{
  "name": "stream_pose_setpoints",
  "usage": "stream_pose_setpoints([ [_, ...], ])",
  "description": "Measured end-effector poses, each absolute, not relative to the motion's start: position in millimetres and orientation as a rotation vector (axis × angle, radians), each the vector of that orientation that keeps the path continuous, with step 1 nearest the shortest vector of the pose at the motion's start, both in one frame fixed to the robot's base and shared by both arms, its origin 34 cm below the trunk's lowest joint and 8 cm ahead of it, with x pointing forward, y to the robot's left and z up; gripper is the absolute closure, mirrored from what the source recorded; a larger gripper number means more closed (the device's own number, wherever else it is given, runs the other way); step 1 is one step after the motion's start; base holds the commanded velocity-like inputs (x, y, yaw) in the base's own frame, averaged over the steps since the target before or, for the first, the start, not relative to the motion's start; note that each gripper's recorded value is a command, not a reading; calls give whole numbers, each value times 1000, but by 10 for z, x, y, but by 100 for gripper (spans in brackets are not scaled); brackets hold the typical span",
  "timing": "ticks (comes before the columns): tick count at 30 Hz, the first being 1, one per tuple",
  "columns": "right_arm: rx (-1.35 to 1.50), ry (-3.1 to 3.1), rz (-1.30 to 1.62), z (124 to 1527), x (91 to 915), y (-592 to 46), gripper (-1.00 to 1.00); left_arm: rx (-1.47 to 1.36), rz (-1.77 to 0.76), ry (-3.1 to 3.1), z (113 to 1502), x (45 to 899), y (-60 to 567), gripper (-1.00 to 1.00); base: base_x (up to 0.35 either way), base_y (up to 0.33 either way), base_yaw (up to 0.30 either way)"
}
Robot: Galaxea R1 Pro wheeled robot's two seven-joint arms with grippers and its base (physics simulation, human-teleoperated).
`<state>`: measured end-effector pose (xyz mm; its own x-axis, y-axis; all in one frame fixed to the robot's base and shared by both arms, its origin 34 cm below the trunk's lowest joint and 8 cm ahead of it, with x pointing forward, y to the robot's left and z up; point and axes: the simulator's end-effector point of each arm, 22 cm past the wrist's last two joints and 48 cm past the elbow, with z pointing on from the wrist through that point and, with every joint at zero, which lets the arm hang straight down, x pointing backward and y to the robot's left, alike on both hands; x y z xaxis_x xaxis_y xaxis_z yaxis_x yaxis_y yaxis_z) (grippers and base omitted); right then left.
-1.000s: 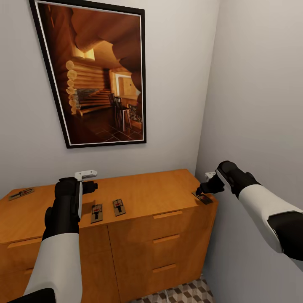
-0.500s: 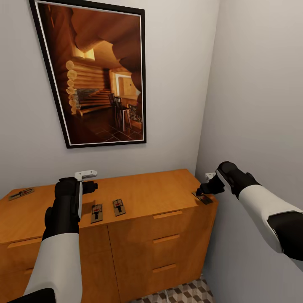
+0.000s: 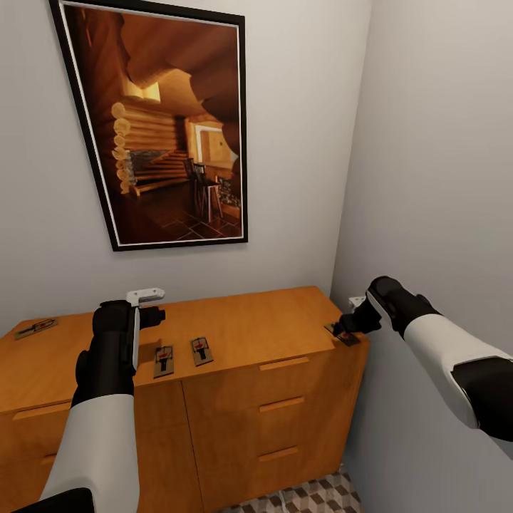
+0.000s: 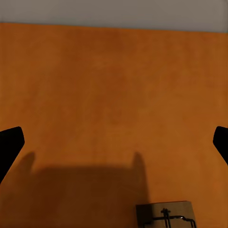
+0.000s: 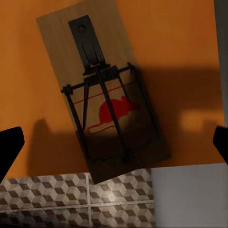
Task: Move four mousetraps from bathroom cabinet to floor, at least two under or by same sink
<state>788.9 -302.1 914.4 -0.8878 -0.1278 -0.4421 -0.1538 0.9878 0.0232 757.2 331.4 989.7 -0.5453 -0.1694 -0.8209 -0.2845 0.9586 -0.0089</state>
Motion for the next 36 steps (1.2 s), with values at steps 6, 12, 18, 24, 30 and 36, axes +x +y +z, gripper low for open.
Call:
stream_pose_setpoints([
  [6,-194,2688,81,9109,7868,-3034,-100,-319,154,2159,9897,7572,3314,-100,0,0,0],
  [12,-193,2690,81,9102,7863,-3038,-100,-319,155,2159,9897,7572,3314,-100,0,0,0],
  [18,-192,2691,81,9098,7862,-3036,-100,-319,155,2159,9897,7572,3314,-100,0,0,0],
  [24,-192,2692,78,9096,7861,-3041,-100,-319,154,2159,9897,7572,3314,-100,0,0,0],
  [30,-192,2693,74,9093,7861,-3043,-100,-319,154,2159,9897,7572,3313,-100,0,0,0],
  [36,-193,2692,73,9093,7862,-3036,-100,-318,154,2159,9897,7573,3312,-100,0,0,0],
])
